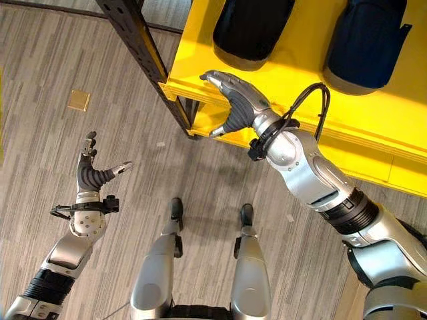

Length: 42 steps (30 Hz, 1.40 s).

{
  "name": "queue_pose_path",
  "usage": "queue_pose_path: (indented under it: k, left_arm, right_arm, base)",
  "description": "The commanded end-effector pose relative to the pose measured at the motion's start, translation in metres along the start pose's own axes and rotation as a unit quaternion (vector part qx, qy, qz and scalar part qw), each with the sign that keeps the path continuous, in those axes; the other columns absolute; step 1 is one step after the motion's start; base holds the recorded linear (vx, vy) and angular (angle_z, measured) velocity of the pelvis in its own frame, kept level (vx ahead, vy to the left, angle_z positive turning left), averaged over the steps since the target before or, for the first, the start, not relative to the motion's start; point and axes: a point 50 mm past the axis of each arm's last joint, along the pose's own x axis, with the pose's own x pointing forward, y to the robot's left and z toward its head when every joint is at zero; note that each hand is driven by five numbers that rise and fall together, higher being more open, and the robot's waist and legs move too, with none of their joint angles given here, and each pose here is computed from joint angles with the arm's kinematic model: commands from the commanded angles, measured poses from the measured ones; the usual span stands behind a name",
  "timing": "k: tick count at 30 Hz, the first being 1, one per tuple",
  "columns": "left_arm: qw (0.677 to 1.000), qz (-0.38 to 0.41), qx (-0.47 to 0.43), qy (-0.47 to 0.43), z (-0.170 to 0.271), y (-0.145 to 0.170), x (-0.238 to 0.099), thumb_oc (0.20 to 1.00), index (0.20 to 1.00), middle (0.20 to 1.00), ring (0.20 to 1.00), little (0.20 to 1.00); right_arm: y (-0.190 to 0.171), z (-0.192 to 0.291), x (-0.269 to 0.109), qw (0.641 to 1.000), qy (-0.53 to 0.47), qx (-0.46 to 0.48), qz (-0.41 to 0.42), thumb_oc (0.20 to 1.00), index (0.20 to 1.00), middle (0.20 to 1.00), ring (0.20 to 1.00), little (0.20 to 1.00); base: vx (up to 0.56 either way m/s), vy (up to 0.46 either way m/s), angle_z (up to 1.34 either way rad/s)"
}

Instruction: Move parts from the plastic box to the shelf.

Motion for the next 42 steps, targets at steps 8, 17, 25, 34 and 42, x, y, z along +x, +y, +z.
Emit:
queue_pose_path:
  k: [8, 17, 25, 34, 42]
  left_arm:
    - [0.999, -0.015, -0.014, -0.033, 0.013, 0.002, -0.007, 1.0, 1.0, 1.0, 1.0, 1.0]
    - [0.999, -0.021, -0.014, -0.037, 0.012, 0.005, -0.011, 1.0, 1.0, 1.0, 1.0, 1.0]
    - [0.999, -0.025, -0.013, -0.038, 0.011, 0.006, -0.012, 1.0, 1.0, 1.0, 1.0, 1.0]
    - [0.999, -0.023, -0.014, -0.039, 0.012, 0.008, -0.013, 1.0, 1.0, 1.0, 1.0, 1.0]
    - [0.999, -0.023, -0.011, -0.035, 0.009, 0.007, -0.013, 1.0, 1.0, 1.0, 1.0, 1.0]
  right_arm:
    - [-0.048, 0.005, 0.01, 0.984, 0.004, -0.102, -0.143, 1.0, 1.0, 1.0, 1.0, 1.0]
    - [-0.044, -0.026, 0.017, 0.984, 0.083, -0.096, -0.123, 1.0, 1.0, 1.0, 1.0, 1.0]
    - [-0.041, -0.038, 0.02, 0.983, 0.106, -0.112, -0.103, 1.0, 1.0, 1.0, 1.0, 1.0]
    - [-0.045, -0.02, 0.025, 0.983, 0.058, -0.148, -0.094, 1.0, 1.0, 1.0, 1.0, 1.0]
    - [-0.043, -0.014, 0.032, 0.984, 0.03, -0.111, -0.133, 1.0, 1.0, 1.0, 1.0, 1.0]
  base:
    - [0.05, 0.012, 0.12]
    - [0.01, -0.002, 0.01]
    - [-0.01, -0.004, 0.02]
    - [0.0, 0.0, 0.0]
    - [0.0, 0.0, 0.0]
